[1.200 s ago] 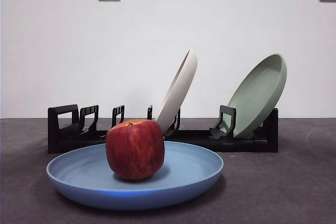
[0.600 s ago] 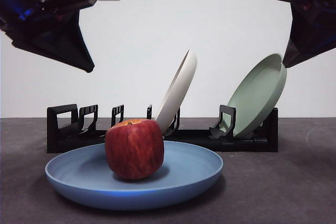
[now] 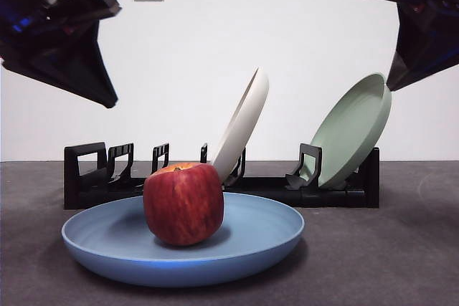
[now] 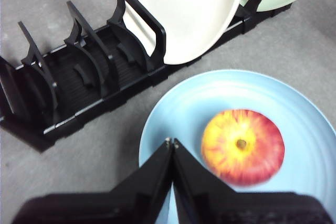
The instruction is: Take the blue plate from the plate rack,put the plate on the table,take the apple from the table,put the apple in the plate
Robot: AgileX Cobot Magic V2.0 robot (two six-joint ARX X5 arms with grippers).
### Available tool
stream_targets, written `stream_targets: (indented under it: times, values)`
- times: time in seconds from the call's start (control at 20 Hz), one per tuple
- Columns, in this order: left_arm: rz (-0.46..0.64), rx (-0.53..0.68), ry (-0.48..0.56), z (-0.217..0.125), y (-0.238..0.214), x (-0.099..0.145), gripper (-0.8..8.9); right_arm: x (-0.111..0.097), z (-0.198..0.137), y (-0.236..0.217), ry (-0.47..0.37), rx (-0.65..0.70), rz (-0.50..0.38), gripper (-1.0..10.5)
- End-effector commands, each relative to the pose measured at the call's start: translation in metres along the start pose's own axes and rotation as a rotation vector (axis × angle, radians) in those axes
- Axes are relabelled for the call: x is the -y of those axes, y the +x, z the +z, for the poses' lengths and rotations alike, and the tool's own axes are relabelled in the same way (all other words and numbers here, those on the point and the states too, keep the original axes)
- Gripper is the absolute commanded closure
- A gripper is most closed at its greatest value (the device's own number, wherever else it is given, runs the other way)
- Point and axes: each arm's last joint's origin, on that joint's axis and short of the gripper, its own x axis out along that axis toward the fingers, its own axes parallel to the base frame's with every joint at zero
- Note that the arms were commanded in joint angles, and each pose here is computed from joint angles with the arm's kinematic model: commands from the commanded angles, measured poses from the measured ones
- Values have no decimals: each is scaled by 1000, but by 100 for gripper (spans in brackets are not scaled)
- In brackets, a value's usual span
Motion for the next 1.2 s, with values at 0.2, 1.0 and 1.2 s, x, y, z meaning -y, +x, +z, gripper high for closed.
stream_targets:
  times: [0.2,1.0,1.2]
  values:
    - [31,288,2,9,-71,-21,815,0,-2,1,10,0,-3,945]
    - [435,522,-168,-112,-61,-78,815,0,-2,1,10,0,-3,945]
    - [462,509,-180,-129,-51,-80,815,0,-2,1,10,0,-3,945]
